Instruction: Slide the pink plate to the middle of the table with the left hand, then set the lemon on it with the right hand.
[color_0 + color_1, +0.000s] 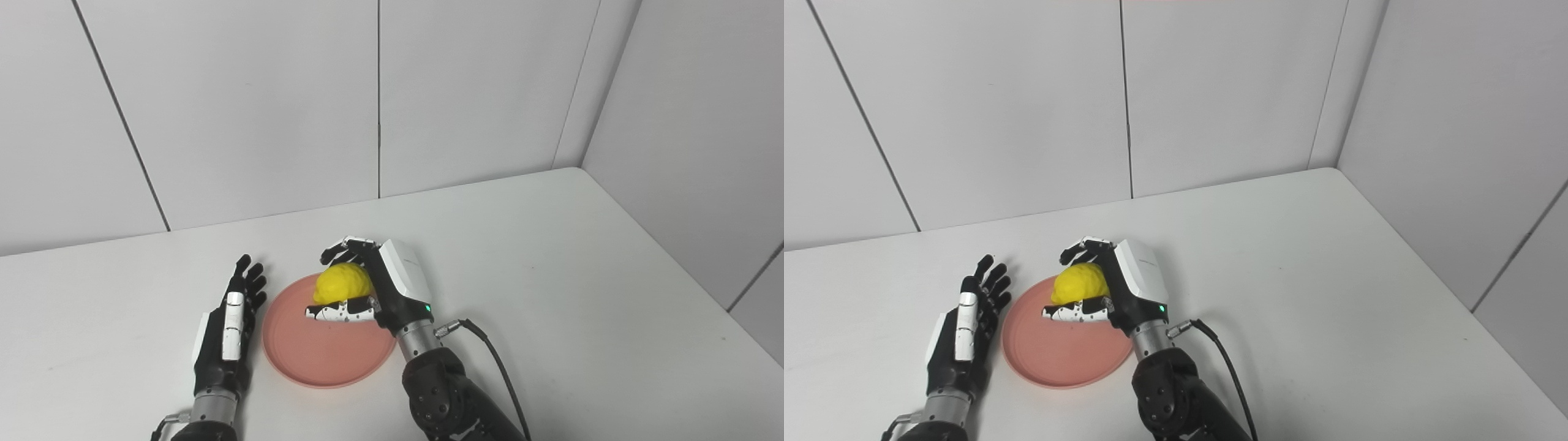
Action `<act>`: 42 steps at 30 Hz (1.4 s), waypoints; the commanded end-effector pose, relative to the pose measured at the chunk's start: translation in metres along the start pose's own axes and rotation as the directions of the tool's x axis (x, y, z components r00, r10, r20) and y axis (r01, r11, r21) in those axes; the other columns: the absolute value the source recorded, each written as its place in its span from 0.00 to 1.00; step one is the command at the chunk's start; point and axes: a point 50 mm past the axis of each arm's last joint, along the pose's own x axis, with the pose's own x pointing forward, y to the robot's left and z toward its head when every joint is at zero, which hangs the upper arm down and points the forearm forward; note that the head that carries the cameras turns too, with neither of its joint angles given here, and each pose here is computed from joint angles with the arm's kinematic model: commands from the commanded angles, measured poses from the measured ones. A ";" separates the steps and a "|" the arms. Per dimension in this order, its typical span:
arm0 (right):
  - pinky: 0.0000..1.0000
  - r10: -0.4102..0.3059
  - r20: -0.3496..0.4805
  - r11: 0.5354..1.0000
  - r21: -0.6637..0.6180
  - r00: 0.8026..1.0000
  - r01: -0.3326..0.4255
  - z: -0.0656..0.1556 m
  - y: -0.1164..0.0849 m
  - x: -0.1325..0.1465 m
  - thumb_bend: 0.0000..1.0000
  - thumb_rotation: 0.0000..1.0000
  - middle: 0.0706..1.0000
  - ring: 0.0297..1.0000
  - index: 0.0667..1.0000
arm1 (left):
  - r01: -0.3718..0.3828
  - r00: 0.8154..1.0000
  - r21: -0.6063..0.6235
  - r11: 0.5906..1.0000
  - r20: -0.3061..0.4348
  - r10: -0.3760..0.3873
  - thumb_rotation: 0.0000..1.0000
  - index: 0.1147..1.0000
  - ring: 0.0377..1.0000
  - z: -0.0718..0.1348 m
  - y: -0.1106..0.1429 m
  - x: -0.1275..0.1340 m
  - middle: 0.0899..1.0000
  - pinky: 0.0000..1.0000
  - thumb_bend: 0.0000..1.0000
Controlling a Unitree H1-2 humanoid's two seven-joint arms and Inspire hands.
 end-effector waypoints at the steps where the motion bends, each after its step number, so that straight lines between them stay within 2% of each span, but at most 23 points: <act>1: 0.38 -0.013 0.113 1.000 0.026 0.994 0.010 0.024 -0.004 0.012 0.52 0.00 0.44 0.40 0.48 | -0.017 0.999 -0.007 1.000 -0.039 0.017 1.00 0.94 0.94 -0.019 -0.005 -0.015 0.94 0.94 0.63; 9: 0.37 0.073 0.098 0.996 0.042 0.993 -0.077 0.021 0.002 0.006 0.51 0.00 0.44 0.40 0.48 | -0.024 0.999 0.058 0.998 -0.034 0.026 1.00 0.92 0.93 -0.018 -0.015 -0.016 0.93 0.90 0.61; 14: 0.34 0.103 0.098 0.994 0.022 0.990 -0.106 0.015 0.004 0.005 0.51 0.00 0.44 0.38 0.49 | -0.015 1.000 0.026 1.000 -0.022 0.015 1.00 0.93 0.94 -0.020 -0.020 -0.014 0.94 0.93 0.61; 16: 0.34 0.113 0.095 0.993 0.013 0.989 -0.115 0.010 0.005 0.004 0.51 0.00 0.44 0.38 0.49 | -0.029 0.999 0.054 0.998 -0.034 0.030 1.00 0.92 0.94 -0.019 -0.021 -0.015 0.93 0.92 0.61; 21: 0.34 0.125 0.080 0.992 -0.022 0.989 -0.123 0.001 0.006 0.004 0.51 0.00 0.43 0.38 0.49 | -0.048 0.998 0.070 0.996 -0.047 0.051 1.00 0.90 0.92 -0.019 -0.022 -0.015 0.91 0.88 0.62; 23: 0.38 0.127 0.080 0.991 -0.044 0.989 -0.123 -0.002 0.005 0.005 0.52 0.00 0.44 0.41 0.47 | -0.046 0.998 0.047 0.998 -0.046 0.048 1.00 0.91 0.93 -0.019 -0.023 -0.015 0.92 0.90 0.62; 26: 0.40 0.127 0.084 0.990 -0.074 0.988 -0.121 -0.005 0.003 0.005 0.52 0.00 0.44 0.42 0.47 | -0.047 0.998 0.046 0.998 -0.051 0.049 1.00 0.91 0.93 -0.019 -0.024 -0.014 0.92 0.90 0.62; 30: 0.43 0.124 0.084 0.987 -0.111 0.989 -0.114 -0.010 0.000 0.007 0.52 0.00 0.44 0.44 0.46 | -0.060 0.996 0.067 0.996 -0.057 0.064 1.00 0.90 0.90 -0.019 -0.024 -0.014 0.90 0.87 0.62; 36: 0.48 0.096 0.094 0.985 -0.152 0.991 -0.081 -0.013 -0.005 0.004 0.52 0.00 0.46 0.44 0.45 | -0.049 0.997 0.031 0.998 -0.058 0.051 1.00 0.92 0.93 -0.019 -0.025 -0.013 0.92 0.91 0.64; 38: 0.51 0.094 0.108 0.987 -0.143 0.990 -0.078 -0.012 -0.006 0.003 0.52 0.00 0.47 0.56 0.45 | -0.055 0.997 0.058 0.997 -0.055 0.058 1.00 0.91 0.92 -0.019 -0.024 -0.014 0.92 0.90 0.63; 39: 0.55 0.094 0.120 0.987 -0.141 0.988 -0.076 -0.011 -0.007 0.002 0.52 0.09 0.59 0.62 0.46 | -0.057 0.997 0.073 0.996 -0.054 0.061 1.00 0.91 0.92 -0.019 -0.024 -0.014 0.91 0.89 0.62; 41: 0.57 0.092 0.142 0.989 -0.131 0.986 -0.073 -0.009 -0.008 0.000 0.51 0.13 0.66 0.66 0.46 | -0.050 0.997 0.080 0.996 -0.051 0.054 1.00 0.91 0.92 -0.019 -0.023 -0.014 0.91 0.88 0.61; 42: 0.63 0.090 0.150 0.990 -0.124 0.984 -0.072 -0.008 -0.009 -0.001 0.59 0.22 0.72 0.71 0.62 | -0.044 0.998 0.075 0.996 -0.049 0.047 1.00 0.92 0.92 -0.020 -0.023 -0.014 0.92 0.89 0.62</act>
